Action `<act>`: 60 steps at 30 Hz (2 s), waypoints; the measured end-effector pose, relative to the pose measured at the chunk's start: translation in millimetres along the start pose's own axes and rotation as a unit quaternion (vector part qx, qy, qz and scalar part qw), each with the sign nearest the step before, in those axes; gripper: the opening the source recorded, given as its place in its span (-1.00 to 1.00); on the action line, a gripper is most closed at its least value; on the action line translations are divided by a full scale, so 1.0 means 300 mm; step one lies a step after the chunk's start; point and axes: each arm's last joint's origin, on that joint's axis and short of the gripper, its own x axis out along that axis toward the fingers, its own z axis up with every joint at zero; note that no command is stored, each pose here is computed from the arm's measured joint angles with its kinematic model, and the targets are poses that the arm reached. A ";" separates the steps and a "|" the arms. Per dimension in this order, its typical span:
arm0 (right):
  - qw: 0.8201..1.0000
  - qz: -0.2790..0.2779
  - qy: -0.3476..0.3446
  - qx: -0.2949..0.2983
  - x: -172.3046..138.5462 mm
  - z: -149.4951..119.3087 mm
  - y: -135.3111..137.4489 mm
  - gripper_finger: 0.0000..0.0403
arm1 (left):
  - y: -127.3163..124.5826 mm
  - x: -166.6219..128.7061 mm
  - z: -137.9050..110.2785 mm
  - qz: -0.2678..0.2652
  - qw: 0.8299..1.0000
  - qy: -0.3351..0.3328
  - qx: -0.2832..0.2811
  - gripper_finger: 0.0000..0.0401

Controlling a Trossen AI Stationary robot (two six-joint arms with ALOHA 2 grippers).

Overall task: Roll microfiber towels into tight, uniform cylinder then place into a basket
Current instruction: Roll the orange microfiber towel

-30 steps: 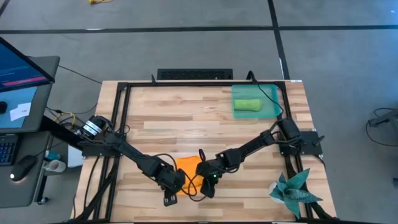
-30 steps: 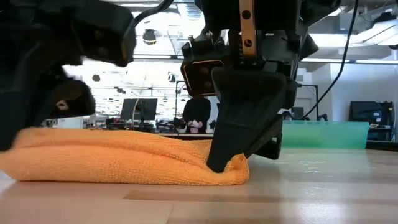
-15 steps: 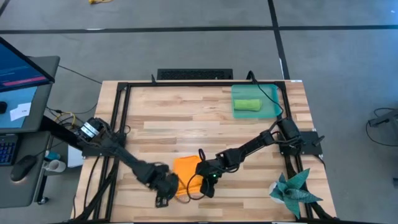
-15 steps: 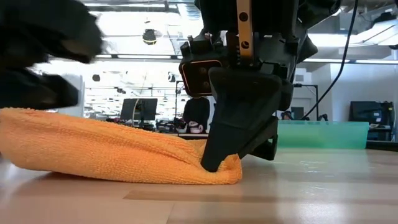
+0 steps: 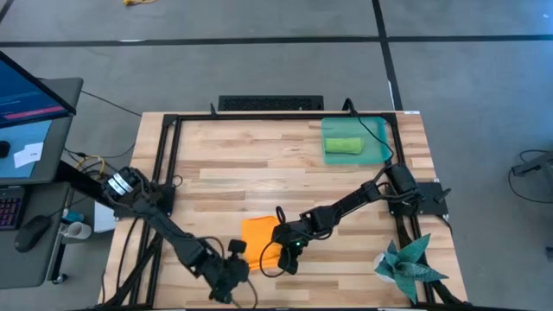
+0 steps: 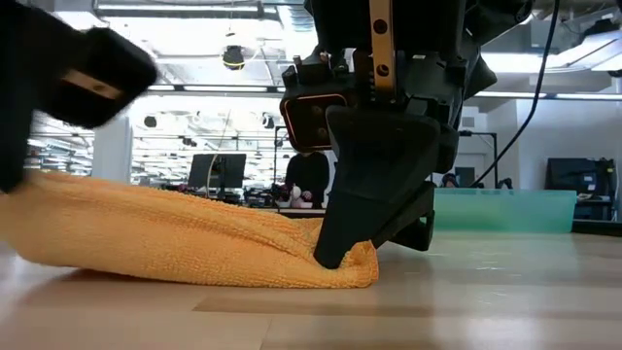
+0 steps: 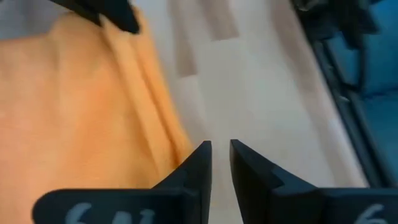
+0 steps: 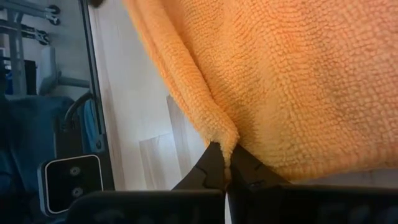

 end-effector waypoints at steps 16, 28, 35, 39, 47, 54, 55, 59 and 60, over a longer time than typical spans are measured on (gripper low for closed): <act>1.000 0.010 0.011 -0.010 0.001 -0.002 0.000 -0.92 | 0.157 0.064 -0.064 0.050 0.993 0.032 -0.105 -0.98; 1.000 0.012 0.011 0.002 -0.003 0.006 -0.007 -0.46 | 0.167 0.074 -0.102 0.035 0.987 0.042 -0.154 -0.99; 1.000 0.001 0.015 -0.002 -0.069 0.009 0.016 -0.34 | 0.176 0.078 -0.100 0.042 0.985 0.036 -0.161 -0.99; 0.999 -0.042 0.014 -0.016 -0.141 0.002 0.039 -0.32 | 0.182 0.079 -0.098 0.043 0.985 0.036 -0.163 -0.99; 0.970 -0.097 -0.069 -0.210 -0.232 -0.043 0.176 -0.34 | 0.183 0.081 -0.098 0.046 0.985 0.032 -0.164 -0.99; 0.948 -0.060 -0.111 -0.292 -0.170 -0.082 0.249 -0.34 | 0.183 0.082 -0.097 0.050 0.985 0.027 -0.163 -0.99; 0.947 -0.061 -0.116 -0.294 -0.168 -0.080 0.250 -0.35 | 0.183 0.082 -0.096 0.051 0.985 0.026 -0.163 -0.99; 0.951 -0.072 -0.106 -0.282 -0.123 -0.069 0.204 -0.40 | 0.186 0.083 -0.094 0.052 0.985 0.022 -0.165 -0.99; 0.952 -0.061 -0.108 -0.281 -0.107 -0.059 0.197 -0.42 | 0.188 0.084 -0.093 0.053 0.985 0.022 -0.166 -0.99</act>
